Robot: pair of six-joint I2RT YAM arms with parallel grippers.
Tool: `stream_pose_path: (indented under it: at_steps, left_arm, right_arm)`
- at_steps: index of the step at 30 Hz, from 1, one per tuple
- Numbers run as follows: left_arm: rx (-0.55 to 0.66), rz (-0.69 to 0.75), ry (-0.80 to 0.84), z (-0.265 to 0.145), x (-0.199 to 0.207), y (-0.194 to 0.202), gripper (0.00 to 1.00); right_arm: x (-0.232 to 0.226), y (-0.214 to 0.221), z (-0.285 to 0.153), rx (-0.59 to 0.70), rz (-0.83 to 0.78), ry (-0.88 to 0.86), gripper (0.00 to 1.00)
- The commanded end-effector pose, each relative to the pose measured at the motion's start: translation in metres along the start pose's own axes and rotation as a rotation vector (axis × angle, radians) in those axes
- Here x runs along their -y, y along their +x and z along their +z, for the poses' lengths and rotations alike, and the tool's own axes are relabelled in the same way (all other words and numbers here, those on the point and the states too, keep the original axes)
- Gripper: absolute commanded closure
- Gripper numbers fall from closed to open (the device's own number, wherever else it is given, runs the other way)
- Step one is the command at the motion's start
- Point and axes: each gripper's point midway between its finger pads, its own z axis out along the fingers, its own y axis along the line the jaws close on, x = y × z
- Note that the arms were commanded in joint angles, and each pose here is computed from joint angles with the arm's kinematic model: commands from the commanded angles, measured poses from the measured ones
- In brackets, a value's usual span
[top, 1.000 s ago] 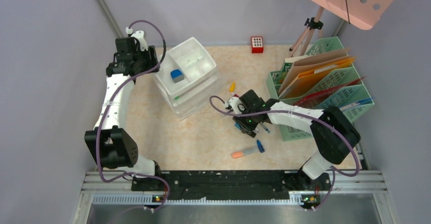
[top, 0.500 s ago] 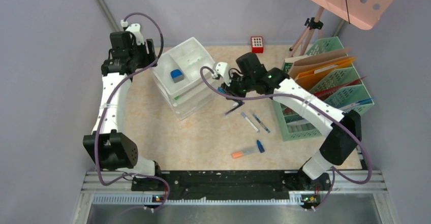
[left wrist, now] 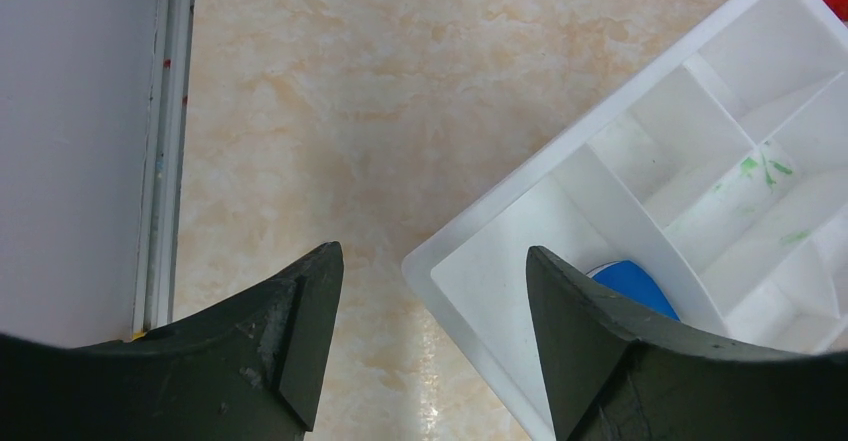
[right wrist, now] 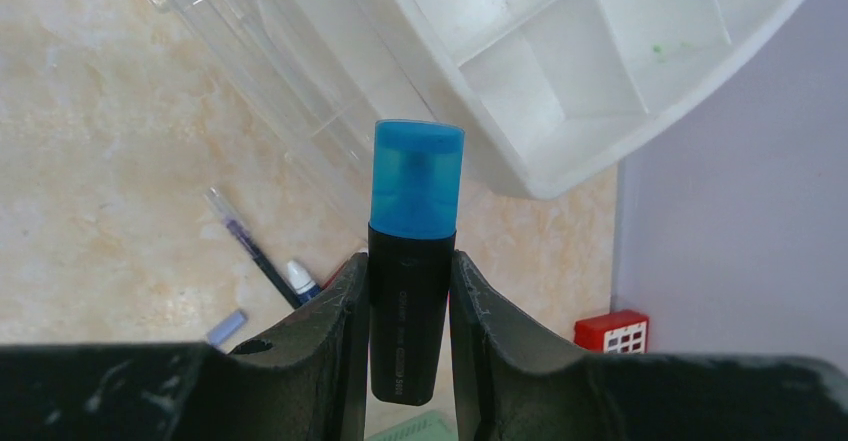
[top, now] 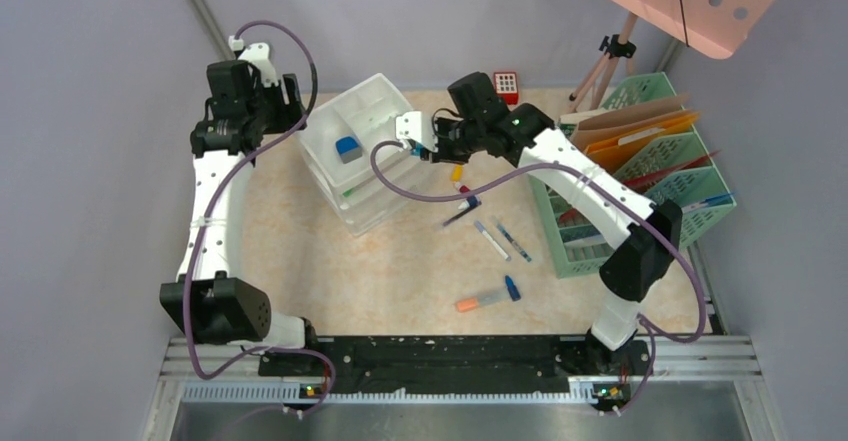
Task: Organize the desk
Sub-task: Place the stationery in the drawer.
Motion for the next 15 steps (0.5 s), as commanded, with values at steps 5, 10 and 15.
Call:
stream_pose_path:
  at_steps: [5,10,15]
  left_arm:
    - [0.084,0.02,-0.019,-0.024,-0.002,-0.024,0.27]
    - [0.087,0.024,-0.031,-0.023,-0.004,-0.025,0.27]
    - [0.085,0.022,-0.032,-0.021,-0.005,-0.023,0.27]
  right_arm:
    - [0.015,-0.039,-0.001,0.128,-0.299,-0.011,0.95]
    - [0.009,-0.047,0.002,0.166,-0.386,-0.04,0.96]
    - [0.002,-0.055,0.007,0.183,-0.458,-0.056,0.96]
